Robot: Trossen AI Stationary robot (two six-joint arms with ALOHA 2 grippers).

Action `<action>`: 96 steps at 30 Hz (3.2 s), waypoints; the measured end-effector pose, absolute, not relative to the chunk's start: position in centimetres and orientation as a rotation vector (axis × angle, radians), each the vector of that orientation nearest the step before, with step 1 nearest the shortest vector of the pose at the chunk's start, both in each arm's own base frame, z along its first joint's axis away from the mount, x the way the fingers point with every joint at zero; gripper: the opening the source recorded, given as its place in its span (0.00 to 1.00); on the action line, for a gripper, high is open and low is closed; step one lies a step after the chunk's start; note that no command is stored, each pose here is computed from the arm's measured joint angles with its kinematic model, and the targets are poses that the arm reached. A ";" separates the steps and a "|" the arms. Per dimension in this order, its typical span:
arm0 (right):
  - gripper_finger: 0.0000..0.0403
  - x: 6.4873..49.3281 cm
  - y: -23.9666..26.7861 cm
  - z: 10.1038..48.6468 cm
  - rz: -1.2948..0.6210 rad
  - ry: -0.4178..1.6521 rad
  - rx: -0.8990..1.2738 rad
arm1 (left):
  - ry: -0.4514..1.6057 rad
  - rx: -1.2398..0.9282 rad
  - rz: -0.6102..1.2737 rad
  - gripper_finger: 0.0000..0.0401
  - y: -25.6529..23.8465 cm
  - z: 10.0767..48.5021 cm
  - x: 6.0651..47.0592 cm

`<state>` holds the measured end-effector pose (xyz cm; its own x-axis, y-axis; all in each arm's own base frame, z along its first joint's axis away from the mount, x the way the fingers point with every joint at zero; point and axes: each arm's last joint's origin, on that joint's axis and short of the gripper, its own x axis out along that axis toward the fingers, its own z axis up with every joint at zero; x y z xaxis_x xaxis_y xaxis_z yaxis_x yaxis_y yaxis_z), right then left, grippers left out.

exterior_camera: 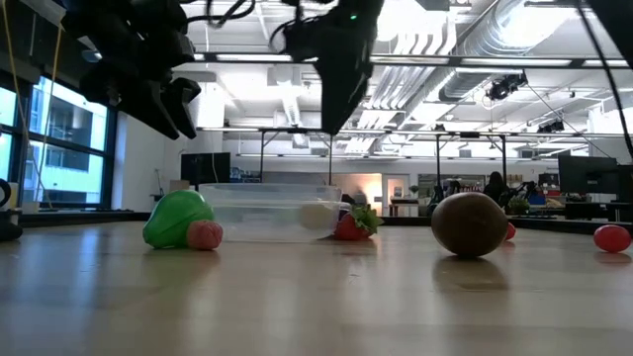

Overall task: Pick and placing Produce into tupperware
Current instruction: Put the top right strawberry into the transparent bin

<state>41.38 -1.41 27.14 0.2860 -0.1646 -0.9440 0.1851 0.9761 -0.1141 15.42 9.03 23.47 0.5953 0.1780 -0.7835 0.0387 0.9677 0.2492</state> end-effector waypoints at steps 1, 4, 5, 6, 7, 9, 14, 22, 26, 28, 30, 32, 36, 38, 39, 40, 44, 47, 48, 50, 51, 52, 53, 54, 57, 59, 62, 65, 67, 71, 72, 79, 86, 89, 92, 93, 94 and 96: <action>0.63 40.7 -1.8 27.6 -0.259 1.227 0.037 | 0.932 0.252 0.082 0.48 9.0 23.5 15.4; 0.63 38.0 -3.2 28.4 -0.400 1.134 0.113 | 0.932 0.252 0.083 0.48 9.0 23.5 15.4; 0.63 37.0 -4.0 28.5 -0.466 1.112 0.153 | 0.933 0.251 0.082 0.48 9.0 23.5 15.4; 0.63 35.9 -4.8 28.6 -0.538 1.084 0.204 | 0.932 0.252 0.082 0.48 9.0 23.5 15.4; 0.63 34.9 -5.8 28.6 -0.625 1.055 0.276 | 0.932 0.252 0.082 0.48 9.0 23.5 15.4; 0.63 32.6 -7.7 28.7 -0.809 0.989 0.470 | 0.932 0.252 0.082 0.48 9.0 23.5 15.4; 0.63 29.0 -12.4 28.3 -1.025 0.879 0.830 | 0.932 0.252 0.082 0.48 9.0 23.5 15.4; 0.63 27.6 -17.9 26.2 -1.182 0.873 1.029 | 0.932 0.252 0.082 0.48 9.0 23.5 15.4; 0.63 27.7 -19.3 24.5 -1.227 0.915 1.070 | 0.932 0.252 0.082 0.48 9.0 23.5 15.4; 0.63 27.6 -19.7 23.9 -1.271 0.927 1.084 | 0.932 0.252 0.082 0.48 9.0 23.5 15.4; 0.63 27.6 -20.0 23.1 -1.337 0.927 1.091 | 0.932 0.252 0.082 0.48 9.0 23.5 15.4; 0.63 27.7 -20.1 22.5 -1.387 0.932 1.093 | 0.932 0.252 0.082 0.48 9.0 23.5 15.4; 0.63 27.7 -20.4 21.5 -1.448 0.952 1.116 | 0.932 0.252 0.082 0.48 9.0 23.5 15.4; 0.63 27.7 -20.4 21.1 -1.461 0.973 1.114 | 0.932 0.251 0.082 0.48 9.0 23.5 15.4; 0.63 27.7 -20.4 21.0 -1.466 0.981 1.111 | 0.932 0.252 0.082 0.48 9.0 23.5 15.4; 0.63 27.6 -20.4 20.8 -1.479 0.985 1.109 | 0.932 0.252 0.082 0.48 9.0 23.5 15.4; 0.63 26.9 -19.8 19.0 -1.514 1.017 1.142 | 0.932 0.252 0.082 0.48 9.0 23.5 15.4; 0.63 26.8 -19.8 17.9 -1.492 0.961 1.164 | 0.932 0.252 0.082 0.48 9.0 23.5 15.4; 0.63 26.8 -19.9 17.6 -1.486 0.948 1.169 | 0.932 0.251 0.082 0.48 9.0 23.5 15.4; 0.63 26.6 -19.9 17.0 -1.477 0.938 1.182 | 0.932 0.252 0.082 0.48 9.0 23.5 15.4; 0.63 26.5 -19.8 16.7 -1.483 0.932 1.191 | 0.932 0.252 0.082 0.48 9.0 23.5 15.4; 0.63 26.3 -19.8 16.4 -1.491 0.928 1.202 | 0.932 0.252 0.082 0.48 9.0 23.5 15.4; 0.63 26.1 -19.8 16.1 -1.497 0.930 1.207 | 0.932 0.252 0.082 0.48 9.0 23.5 15.4; 0.63 26.0 -19.9 16.0 -1.501 0.929 1.209 | 0.932 0.252 0.082 0.48 9.0 23.5 15.4; 0.63 25.9 -20.3 15.8 -1.503 0.892 1.215 | 0.932 0.252 0.082 0.48 9.0 23.5 15.4; 0.63 25.7 -20.4 15.6 -1.507 0.882 1.216 | 0.932 0.252 0.082 0.48 9.0 23.5 15.4; 0.63 25.6 -20.6 15.4 -1.519 0.855 1.206 | 0.932 0.252 0.082 0.48 9.0 23.5 15.4; 0.63 25.6 -20.8 15.4 -1.529 0.836 1.197 | 0.932 0.252 0.082 0.48 9.0 23.5 15.4; 0.63 25.5 -20.9 15.4 -1.535 0.834 1.199 | 0.932 0.251 0.082 0.48 9.0 23.5 15.4; 0.62 25.4 -21.0 15.4 -1.538 0.835 1.197 | 0.932 0.252 0.082 0.48 9.0 23.5 15.4; 0.61 25.4 -21.0 15.4 -1.542 0.834 1.192 | 0.932 0.252 0.082 0.48 9.0 23.5 15.4; 0.58 25.4 -21.0 15.4 -1.544 0.835 1.194 | 0.932 0.251 0.082 0.48 9.0 23.5 15.4; 0.57 25.0 -20.7 14.4 -1.539 0.839 1.212 | 0.932 0.252 0.082 0.48 9.0 23.5 15.4; 0.57 25.2 -20.8 14.2 -1.519 0.805 1.207 | 0.932 0.252 0.082 0.48 9.0 23.5 15.4; 0.57 25.3 -21.0 14.3 -1.521 0.780 1.194 | 0.932 0.252 0.082 0.48 9.0 23.5 15.4; 0.57 25.3 -21.0 14.3 -1.523 0.777 1.192 | 0.932 0.252 0.082 0.48 9.0 23.5 15.4; 0.57 25.3 -21.0 14.3 -1.524 0.778 1.190 | 0.932 0.252 0.082 0.48 9.0 23.5 15.4; 0.57 25.2 -20.9 14.2 -1.529 0.789 1.189 | 0.932 0.252 0.082 0.48 9.0 23.5 15.4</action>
<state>25.22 -20.92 14.24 -0.0136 -0.3136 -0.9495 0.9554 -0.2843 0.0802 15.42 9.03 23.48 0.5955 0.1782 -0.7833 0.0385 0.9676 0.2494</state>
